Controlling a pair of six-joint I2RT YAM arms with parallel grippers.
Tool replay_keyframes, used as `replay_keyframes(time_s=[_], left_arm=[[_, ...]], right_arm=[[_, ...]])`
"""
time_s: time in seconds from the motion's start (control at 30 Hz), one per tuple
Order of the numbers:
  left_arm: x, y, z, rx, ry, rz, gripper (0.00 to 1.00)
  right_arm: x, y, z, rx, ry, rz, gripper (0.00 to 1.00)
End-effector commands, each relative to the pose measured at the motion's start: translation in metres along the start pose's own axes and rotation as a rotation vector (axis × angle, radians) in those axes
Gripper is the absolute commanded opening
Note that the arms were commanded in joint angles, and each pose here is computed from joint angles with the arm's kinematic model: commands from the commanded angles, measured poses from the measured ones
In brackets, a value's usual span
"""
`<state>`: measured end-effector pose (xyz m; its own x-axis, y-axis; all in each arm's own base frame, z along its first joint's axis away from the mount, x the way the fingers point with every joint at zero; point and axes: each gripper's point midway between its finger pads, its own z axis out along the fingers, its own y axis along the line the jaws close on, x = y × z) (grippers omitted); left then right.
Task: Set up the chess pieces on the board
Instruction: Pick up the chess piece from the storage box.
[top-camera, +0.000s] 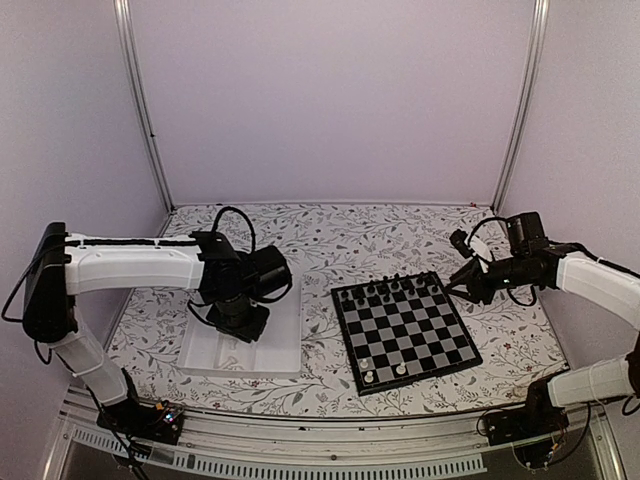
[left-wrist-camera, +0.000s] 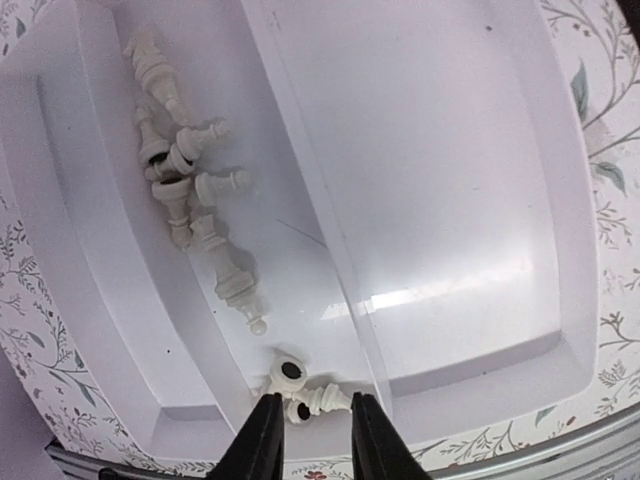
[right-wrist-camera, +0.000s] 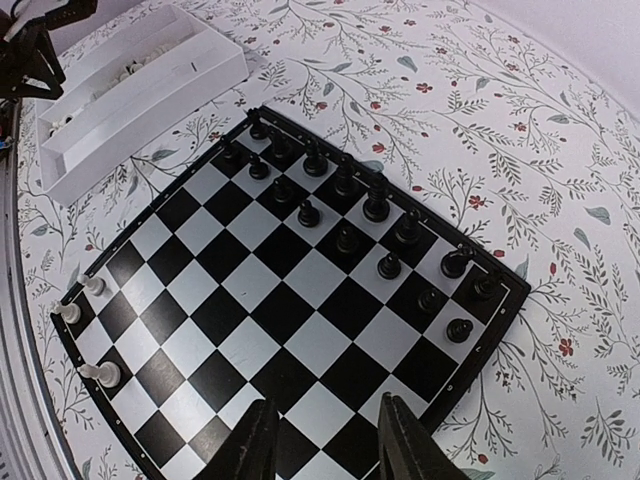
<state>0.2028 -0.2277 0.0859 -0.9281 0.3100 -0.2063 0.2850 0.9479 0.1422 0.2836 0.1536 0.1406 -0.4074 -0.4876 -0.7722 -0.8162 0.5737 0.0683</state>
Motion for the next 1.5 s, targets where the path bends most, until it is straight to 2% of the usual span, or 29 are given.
replay_keyframes(time_s=[0.0, 0.1, 0.63, 0.87, 1.03, 1.23, 1.37, 1.47], left_arm=[[-0.007, 0.014, 0.018, -0.042, 0.003, -0.101, 0.32], [-0.004, 0.021, 0.031, -0.066, 0.028, -0.118, 0.36], [0.012, 0.031, 0.081, -0.018, 0.109, -0.181, 0.30], [0.018, 0.035, 0.092, -0.051, 0.137, -0.194, 0.14], [0.020, 0.038, 0.079, -0.059, 0.144, -0.183, 0.01], [0.007, 0.046, 0.024, -0.040, 0.018, -0.122, 0.00], [-0.008, 0.029, -0.006, 0.126, -0.153, -0.025, 0.00], [-0.019, -0.009, -0.036, 0.310, -0.319, 0.113, 0.00]], right_arm=[[-0.001, 0.005, 0.004, -0.036, 0.004, -0.001, 0.37], [0.000, 0.005, 0.005, -0.034, 0.008, 0.001, 0.37], [0.007, 0.004, 0.011, -0.047, 0.033, 0.023, 0.37], [0.007, 0.005, 0.012, -0.051, 0.033, 0.025, 0.37], [0.007, 0.005, 0.011, -0.052, 0.032, 0.026, 0.37], [-0.011, 0.012, 0.001, -0.075, 0.001, -0.014, 0.37], [-0.042, 0.023, -0.006, -0.140, -0.041, -0.038, 0.37], [-0.068, 0.035, -0.008, -0.202, -0.078, -0.051, 0.37]])
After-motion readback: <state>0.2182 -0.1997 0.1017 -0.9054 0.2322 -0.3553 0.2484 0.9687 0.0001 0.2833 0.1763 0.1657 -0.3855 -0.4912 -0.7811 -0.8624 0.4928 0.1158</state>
